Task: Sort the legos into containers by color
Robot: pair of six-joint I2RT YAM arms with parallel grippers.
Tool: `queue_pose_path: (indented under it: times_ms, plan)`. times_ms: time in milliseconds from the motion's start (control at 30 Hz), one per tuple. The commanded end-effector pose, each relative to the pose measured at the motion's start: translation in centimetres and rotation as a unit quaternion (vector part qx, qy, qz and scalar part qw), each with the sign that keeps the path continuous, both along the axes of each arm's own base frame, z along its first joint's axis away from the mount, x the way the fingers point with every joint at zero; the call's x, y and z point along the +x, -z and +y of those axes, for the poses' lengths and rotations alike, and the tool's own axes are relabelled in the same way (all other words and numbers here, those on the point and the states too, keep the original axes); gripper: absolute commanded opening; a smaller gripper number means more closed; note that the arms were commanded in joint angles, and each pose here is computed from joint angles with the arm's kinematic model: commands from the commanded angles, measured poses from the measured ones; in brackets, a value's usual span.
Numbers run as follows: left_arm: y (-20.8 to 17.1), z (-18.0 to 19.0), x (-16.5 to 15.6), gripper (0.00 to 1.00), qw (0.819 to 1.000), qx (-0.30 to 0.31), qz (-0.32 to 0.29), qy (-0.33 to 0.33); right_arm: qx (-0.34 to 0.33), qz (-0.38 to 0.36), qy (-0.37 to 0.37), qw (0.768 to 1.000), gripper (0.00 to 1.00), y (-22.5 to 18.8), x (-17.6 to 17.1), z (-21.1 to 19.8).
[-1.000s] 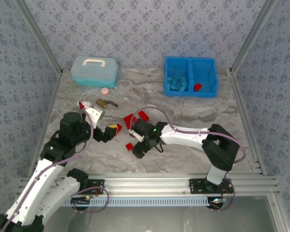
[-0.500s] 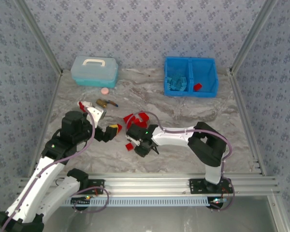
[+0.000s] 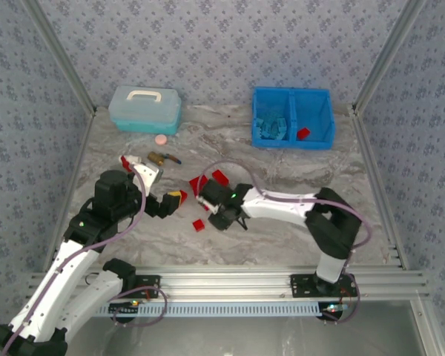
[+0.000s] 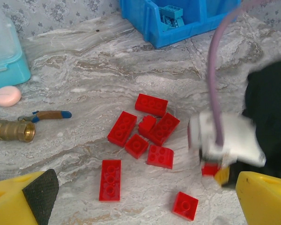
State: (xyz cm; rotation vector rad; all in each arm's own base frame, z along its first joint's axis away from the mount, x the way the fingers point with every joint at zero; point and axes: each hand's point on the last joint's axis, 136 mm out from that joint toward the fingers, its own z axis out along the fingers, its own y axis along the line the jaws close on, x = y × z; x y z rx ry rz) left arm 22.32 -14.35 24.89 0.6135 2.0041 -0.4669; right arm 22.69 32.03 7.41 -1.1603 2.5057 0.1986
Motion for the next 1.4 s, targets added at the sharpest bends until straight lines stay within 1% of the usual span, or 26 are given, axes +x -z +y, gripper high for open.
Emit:
queue_pose_path:
  times_ms: [0, 67, 133, 200, 233, 267, 300, 400, 500, 567, 767, 833, 967, 1100, 1200, 1267, 1367]
  plan:
    - [-0.3, -0.2, -0.2, 0.99, 1.0, -0.002, 0.0, 0.009, 0.072, -0.065, 0.087, 0.991, 0.33, -6.3, 4.8, -2.6]
    - [-0.3, -0.3, -0.3, 0.99, 1.0, -0.006, 0.002, 0.014, 0.098, -0.096, 0.144, 0.98, 0.34, -8.6, 8.0, -5.5]
    - [-0.4, -0.5, -0.5, 0.99, 1.0, -0.009, 0.002, 0.02, 0.118, -0.127, 0.206, 0.963, 0.34, -10.8, 11.2, -9.2]
    - [-0.4, -0.6, -0.5, 0.99, 1.0, -0.011, 0.003, 0.022, 0.143, -0.158, 0.275, 0.937, 0.34, -12.9, 14.5, -13.3]
    - [-0.4, -0.6, -0.5, 0.99, 1.0, -0.011, 0.001, 0.021, 0.149, -0.167, 0.299, 0.927, 0.34, -13.3, 15.6, -14.8]
    - [-0.5, -0.6, -0.5, 0.99, 1.0, -0.011, 0.001, 0.021, 0.16, -0.19, 0.329, 0.911, 0.34, -15.0, 17.4, -16.8]
    - [-0.5, -0.5, -0.4, 0.99, 1.0, -0.012, -0.001, 0.02, 0.161, -0.205, 0.351, 0.9, 0.35, -15.7, 18.7, -18.4]
    - [-0.6, -0.6, -0.4, 0.99, 1.0, -0.014, -0.001, 0.02, 0.159, -0.222, 0.417, 0.867, 0.35, -16.6, 22.1, -23.4]
    - [-0.6, -0.6, -0.5, 0.99, 1.0, -0.014, 0.0, 0.021, 0.159, -0.211, 0.475, 0.839, 0.35, -15.7, 25.1, -27.7]
    - [-0.5, -0.6, -0.4, 0.99, 1.0, -0.014, 0.001, 0.021, 0.149, -0.201, 0.501, 0.828, 0.35, -14.7, 26.8, -29.8]
    - [-0.4, -0.6, -0.4, 0.99, 1.0, -0.01, 0.002, 0.02, 0.147, -0.138, 0.567, 0.799, 0.35, -8.8, 31.5, -33.3]
    - [-0.3, -0.6, -0.3, 0.99, 1.0, -0.01, 0.003, 0.019, 0.14, -0.122, 0.58, 0.793, 0.35, -7.0, 32.7, -34.0]
    - [-0.2, -0.6, -0.3, 0.99, 1.0, -0.011, 0.005, 0.021, 0.124, -0.087, 0.586, 0.796, 0.37, -3.9, 34.4, -34.4]
    - [-0.3, -0.6, -0.3, 0.99, 1.0, -0.01, 0.004, 0.02, 0.111, -0.072, 0.589, 0.797, 0.47, -2.1, 35.3, -34.7]
    - [-0.2, -0.7, -0.2, 0.99, 1.0, -0.01, 0.006, 0.021, 0.109, -0.073, 0.587, 0.799, 0.59, -2.4, 35.8, -34.7]
    - [-0.3, -0.6, -0.3, 0.99, 1.0, -0.01, 0.004, 0.02, 0.106, -0.07, 0.586, 0.8, 0.61, -3.0, 35.5, -34.8]
    - [-0.3, -0.6, -0.3, 0.99, 1.0, -0.01, 0.004, 0.019, 0.12, -0.084, 0.58, 0.801, 0.61, -5.5, 35.1, -34.3]
